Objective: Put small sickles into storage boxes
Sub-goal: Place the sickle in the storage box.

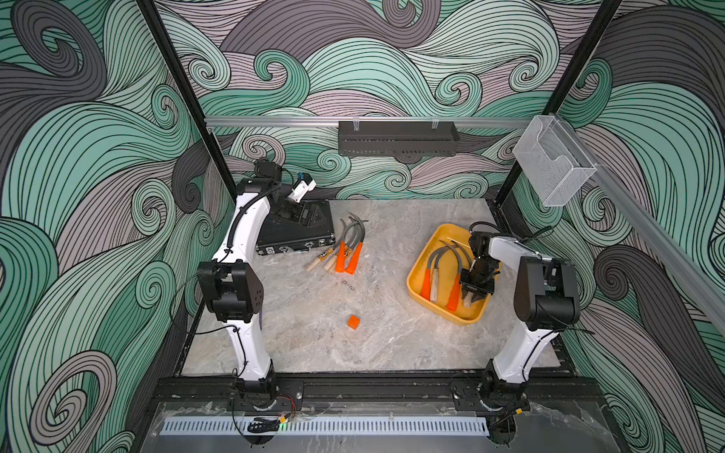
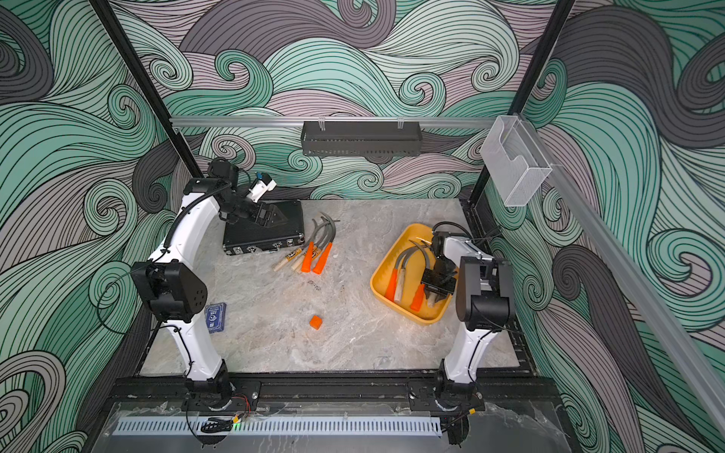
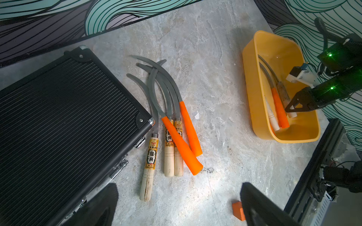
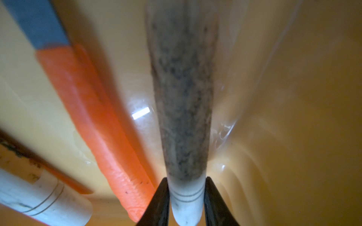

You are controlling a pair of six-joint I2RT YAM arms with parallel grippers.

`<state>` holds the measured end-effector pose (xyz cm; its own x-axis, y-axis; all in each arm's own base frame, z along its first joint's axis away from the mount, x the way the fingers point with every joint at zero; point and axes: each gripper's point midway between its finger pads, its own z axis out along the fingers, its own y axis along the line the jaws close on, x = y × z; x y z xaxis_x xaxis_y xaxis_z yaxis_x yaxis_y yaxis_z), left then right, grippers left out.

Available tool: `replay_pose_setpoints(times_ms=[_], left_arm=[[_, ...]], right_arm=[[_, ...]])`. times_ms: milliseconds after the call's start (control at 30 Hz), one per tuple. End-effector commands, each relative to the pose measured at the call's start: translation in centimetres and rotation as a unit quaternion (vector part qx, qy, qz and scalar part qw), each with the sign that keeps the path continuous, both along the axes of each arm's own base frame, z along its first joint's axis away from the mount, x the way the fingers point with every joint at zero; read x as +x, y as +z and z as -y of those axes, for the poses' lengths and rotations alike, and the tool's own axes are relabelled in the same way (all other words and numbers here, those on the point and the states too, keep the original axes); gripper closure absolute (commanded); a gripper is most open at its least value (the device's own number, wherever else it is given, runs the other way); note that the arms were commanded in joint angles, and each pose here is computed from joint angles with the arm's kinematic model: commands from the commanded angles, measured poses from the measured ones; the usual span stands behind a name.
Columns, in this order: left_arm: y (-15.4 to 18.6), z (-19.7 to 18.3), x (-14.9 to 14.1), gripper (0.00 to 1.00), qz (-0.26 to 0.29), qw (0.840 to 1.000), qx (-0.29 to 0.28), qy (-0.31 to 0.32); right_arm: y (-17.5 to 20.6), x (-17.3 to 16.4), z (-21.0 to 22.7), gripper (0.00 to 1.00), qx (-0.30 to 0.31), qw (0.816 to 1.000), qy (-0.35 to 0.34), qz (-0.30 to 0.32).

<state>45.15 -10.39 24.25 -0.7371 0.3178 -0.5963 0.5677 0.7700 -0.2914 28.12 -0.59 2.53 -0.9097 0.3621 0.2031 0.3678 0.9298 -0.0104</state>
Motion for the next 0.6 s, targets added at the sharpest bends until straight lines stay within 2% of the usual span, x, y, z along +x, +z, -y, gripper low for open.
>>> replay_pose_setpoints(times_ms=[0, 267, 567], left_arm=[[2.0, -0.1, -0.7, 0.03, 0.028, 1.0, -0.001, -0.006], [2.0, -0.2, -0.9, 0.03, 0.031, 1.0, 0.002, -0.006], [2.3, 0.3, -1.0, 0.03, 0.031, 0.999, -0.012, -0.014]], right_arm=[[0.2, -0.2, 0.3, 0.68, -0.012, 1.0, -0.001, -0.005], [1.5, 0.8, 0.4, 0.65, -0.015, 1.0, -0.001, 0.023], [6.8, 5.0, -1.1, 0.64, 0.028, 0.987, -0.01, 0.158]])
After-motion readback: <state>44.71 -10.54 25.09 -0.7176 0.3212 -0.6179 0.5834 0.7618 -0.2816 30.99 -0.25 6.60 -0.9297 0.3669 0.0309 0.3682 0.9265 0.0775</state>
